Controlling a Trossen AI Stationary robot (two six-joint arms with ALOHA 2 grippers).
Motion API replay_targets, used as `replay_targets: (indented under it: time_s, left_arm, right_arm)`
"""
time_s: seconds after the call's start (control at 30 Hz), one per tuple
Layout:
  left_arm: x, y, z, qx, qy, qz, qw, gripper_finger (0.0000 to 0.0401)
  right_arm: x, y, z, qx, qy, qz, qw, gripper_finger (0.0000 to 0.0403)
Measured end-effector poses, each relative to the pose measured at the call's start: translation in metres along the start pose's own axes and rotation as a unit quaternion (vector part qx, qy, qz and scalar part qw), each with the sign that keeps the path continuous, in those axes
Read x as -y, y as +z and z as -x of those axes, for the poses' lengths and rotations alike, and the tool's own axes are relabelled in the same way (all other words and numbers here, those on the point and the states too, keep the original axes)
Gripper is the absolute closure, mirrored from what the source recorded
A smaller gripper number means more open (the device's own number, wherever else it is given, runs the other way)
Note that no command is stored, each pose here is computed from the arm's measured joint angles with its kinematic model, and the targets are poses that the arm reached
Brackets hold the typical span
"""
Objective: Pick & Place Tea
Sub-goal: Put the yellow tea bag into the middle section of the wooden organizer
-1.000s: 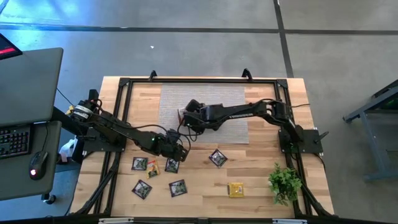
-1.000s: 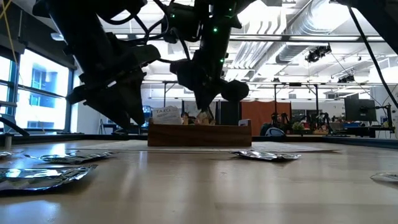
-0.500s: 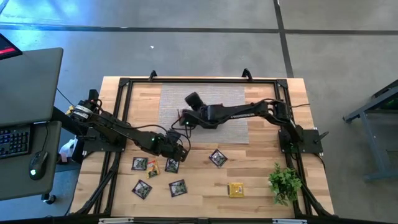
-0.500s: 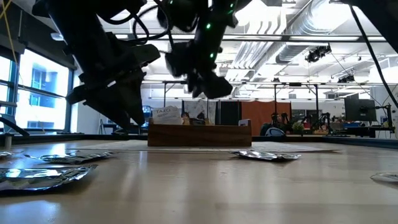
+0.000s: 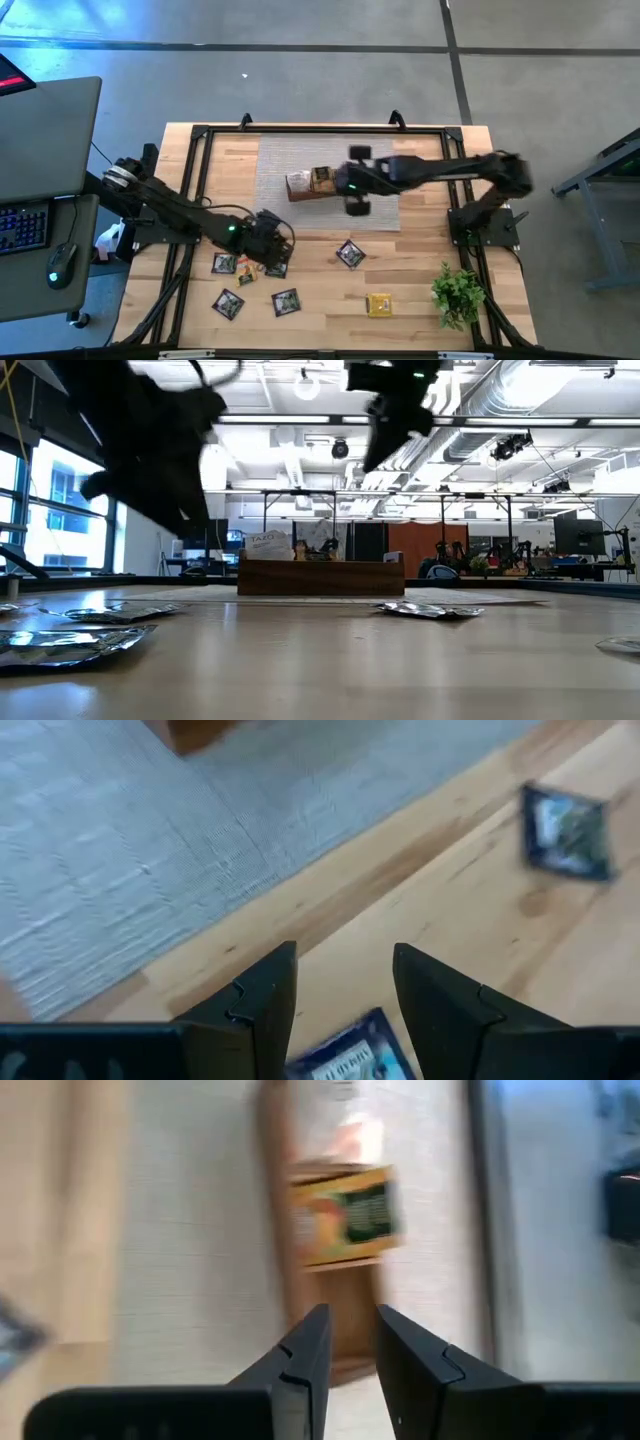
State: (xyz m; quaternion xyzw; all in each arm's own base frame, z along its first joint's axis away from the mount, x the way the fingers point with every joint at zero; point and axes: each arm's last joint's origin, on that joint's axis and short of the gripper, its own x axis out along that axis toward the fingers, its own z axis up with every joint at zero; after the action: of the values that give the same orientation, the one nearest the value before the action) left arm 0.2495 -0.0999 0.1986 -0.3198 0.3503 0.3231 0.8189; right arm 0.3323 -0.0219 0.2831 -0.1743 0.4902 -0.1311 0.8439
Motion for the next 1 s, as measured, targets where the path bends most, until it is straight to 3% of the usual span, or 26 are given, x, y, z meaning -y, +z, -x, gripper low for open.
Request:
replay_targets:
  time_s: [0.17,0.33,0.47,0.67,1.0]
  left_arm:
    - [-0.011,-0.003,0.039,0.015,-0.016,-0.017,1.0,0.0235]
    - [-0.02,-0.009,0.056,-0.028,-0.018,-0.041,0.999,0.0235]
    - [-0.021,-0.021,0.059,-0.082,-0.015,-0.041,0.996,0.0235]
    - [-0.012,-0.054,0.049,-0.225,-0.009,-0.059,0.972,0.0235]
    - [-0.01,-0.095,0.022,-0.243,0.058,-0.121,0.961,0.0235]
  right_arm:
    - [-0.037,-0.048,0.003,0.123,0.074,-0.068,0.987,0.0327]
    - [-0.073,-0.074,0.006,0.257,0.157,-0.096,0.949,0.0327]
    - [-0.095,-0.083,0.006,0.326,0.18,-0.085,0.924,0.0328]
    - [-0.101,-0.088,0.004,0.332,0.168,-0.067,0.926,0.0327]
    - [-0.098,-0.089,0.001,0.328,0.161,-0.06,0.929,0.0327]
